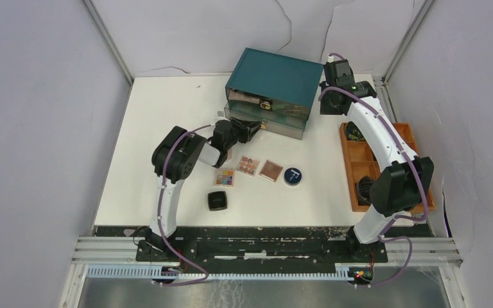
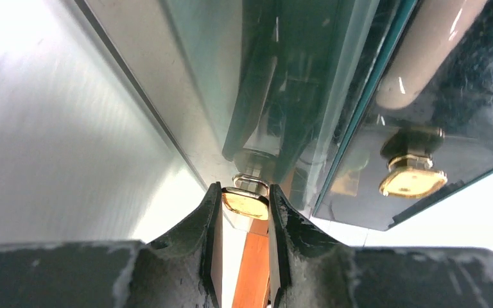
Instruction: Organize the makeup
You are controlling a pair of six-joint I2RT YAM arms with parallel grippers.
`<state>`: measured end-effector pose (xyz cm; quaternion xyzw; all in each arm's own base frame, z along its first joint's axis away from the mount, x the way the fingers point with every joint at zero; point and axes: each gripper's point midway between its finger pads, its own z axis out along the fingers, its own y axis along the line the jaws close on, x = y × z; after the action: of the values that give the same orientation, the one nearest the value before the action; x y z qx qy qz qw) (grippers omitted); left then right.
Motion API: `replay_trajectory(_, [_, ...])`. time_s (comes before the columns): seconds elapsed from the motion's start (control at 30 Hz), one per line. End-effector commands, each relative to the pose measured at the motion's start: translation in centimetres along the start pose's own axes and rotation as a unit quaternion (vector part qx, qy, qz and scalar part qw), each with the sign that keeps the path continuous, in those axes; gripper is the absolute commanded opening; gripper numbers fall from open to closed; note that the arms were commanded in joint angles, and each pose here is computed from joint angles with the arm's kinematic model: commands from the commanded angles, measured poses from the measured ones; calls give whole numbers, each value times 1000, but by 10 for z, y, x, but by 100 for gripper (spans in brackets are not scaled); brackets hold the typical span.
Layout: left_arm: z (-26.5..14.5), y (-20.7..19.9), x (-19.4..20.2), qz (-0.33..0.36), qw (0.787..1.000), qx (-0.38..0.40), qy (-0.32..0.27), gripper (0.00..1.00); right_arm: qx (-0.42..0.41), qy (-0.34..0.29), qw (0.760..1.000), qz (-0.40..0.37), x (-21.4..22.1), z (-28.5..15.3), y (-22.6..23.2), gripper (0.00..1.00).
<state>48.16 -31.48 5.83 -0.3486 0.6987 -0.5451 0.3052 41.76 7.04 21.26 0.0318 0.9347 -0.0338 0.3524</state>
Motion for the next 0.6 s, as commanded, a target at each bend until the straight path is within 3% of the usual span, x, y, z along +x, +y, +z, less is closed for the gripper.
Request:
replay_trajectory(0.0, [-25, -8, 14, 26, 999, 2, 29, 4, -11, -12, 1000, 9, -6, 1, 4, 29])
replay_trajectory(0.43, [-86, 28, 25, 57, 996, -51, 45, 4, -20, -2, 1000, 13, 5, 4, 6, 29])
replay_trajectory(0.57, [-88, 29, 26, 65, 995, -51, 48, 18, -21, 1, 1000, 12, 8, 3, 6, 37])
